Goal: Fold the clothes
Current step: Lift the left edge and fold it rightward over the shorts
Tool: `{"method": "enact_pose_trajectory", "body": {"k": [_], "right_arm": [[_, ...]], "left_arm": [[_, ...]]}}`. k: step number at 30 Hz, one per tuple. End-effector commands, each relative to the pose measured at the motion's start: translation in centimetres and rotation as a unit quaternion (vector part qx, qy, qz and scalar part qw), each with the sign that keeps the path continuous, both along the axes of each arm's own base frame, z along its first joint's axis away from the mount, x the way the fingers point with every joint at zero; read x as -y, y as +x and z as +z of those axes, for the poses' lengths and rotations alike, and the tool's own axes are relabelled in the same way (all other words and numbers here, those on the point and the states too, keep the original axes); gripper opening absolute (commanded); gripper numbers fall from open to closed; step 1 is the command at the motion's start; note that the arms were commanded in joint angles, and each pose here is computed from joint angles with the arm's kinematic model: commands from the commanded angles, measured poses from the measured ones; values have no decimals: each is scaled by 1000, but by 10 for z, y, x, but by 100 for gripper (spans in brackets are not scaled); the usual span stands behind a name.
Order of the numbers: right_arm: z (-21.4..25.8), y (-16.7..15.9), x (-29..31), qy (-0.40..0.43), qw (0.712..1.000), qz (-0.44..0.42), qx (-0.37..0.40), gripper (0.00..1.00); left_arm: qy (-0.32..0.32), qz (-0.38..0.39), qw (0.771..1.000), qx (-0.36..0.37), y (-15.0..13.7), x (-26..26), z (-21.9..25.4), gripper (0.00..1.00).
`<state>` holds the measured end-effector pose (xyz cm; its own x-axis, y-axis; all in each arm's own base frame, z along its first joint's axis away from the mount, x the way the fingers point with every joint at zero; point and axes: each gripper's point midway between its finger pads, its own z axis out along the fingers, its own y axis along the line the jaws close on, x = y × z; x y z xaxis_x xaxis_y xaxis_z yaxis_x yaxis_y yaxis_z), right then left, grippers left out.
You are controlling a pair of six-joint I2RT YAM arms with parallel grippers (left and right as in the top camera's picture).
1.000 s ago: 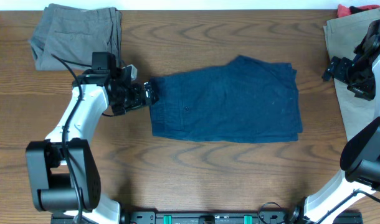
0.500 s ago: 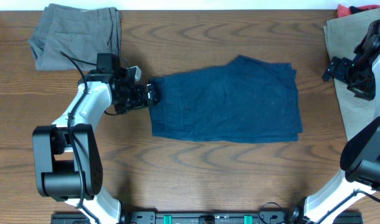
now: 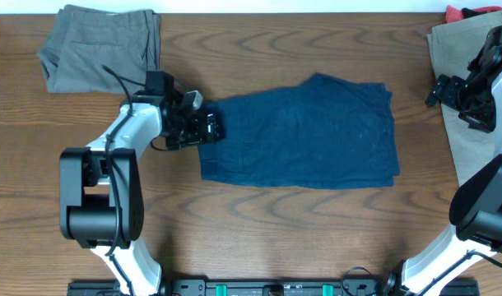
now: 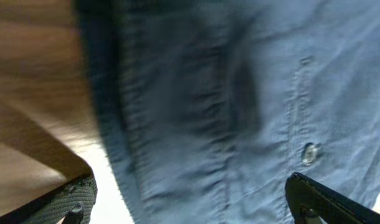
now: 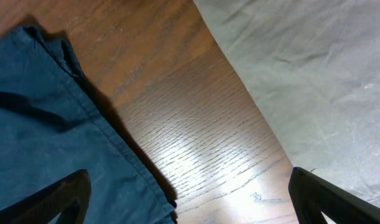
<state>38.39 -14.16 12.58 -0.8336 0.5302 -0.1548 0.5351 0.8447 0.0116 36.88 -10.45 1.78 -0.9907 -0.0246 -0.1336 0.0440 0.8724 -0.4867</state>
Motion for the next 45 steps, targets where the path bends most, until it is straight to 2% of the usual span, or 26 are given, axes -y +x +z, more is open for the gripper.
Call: {"method": "enact_pose_trajectory", "body": {"k": [1, 4, 5, 6, 8, 11, 13, 15, 19, 24, 30, 34, 39, 45], "right_arm": [[7, 1, 4, -6, 1000, -9, 8, 99], [7, 1, 4, -6, 1000, -9, 8, 99], [7, 1, 4, -6, 1000, -9, 8, 99], [7, 1, 4, -6, 1000, -9, 8, 99], [7, 1, 4, -6, 1000, -9, 8, 99], [7, 1, 4, -6, 1000, -9, 8, 99], [7, 1, 4, -6, 1000, -9, 8, 99], [7, 1, 4, -6, 1000, -9, 8, 99], [7, 1, 4, -6, 1000, -9, 8, 99], [7, 1, 4, -6, 1000, -9, 8, 99], [7, 1, 4, -6, 1000, -9, 8, 99], [7, 1, 4, -6, 1000, -9, 8, 99], [7, 1, 4, -6, 1000, -9, 8, 99], [7, 1, 4, -6, 1000, -9, 8, 99]], "left_arm": [[2, -21, 998, -56, -23, 12, -36, 98], [3, -28, 998, -56, -25, 16, -37, 100], [3, -29, 998, -56, -25, 17, -36, 92], [3, -29, 998, -56, -25, 17, -36, 77], [4, -28, 998, -57, -25, 16, -37, 62], [4, -26, 998, -58, -25, 16, -37, 57], [11, -22, 998, -59, -25, 14, -38, 48], [38, 0, 997, -70, -26, 5, -42, 31], [121, 62, 985, -103, -32, -25, -51, 6], [189, 101, 967, -136, -42, -59, -46, 6], [237, 126, 950, -161, -39, -95, -7, 6], [258, 132, 945, -150, -26, -107, 38, 6], [261, 109, 952, -115, -13, -101, 104, 6], [288, 69, 953, -69, -21, -84, 179, 6]]}}
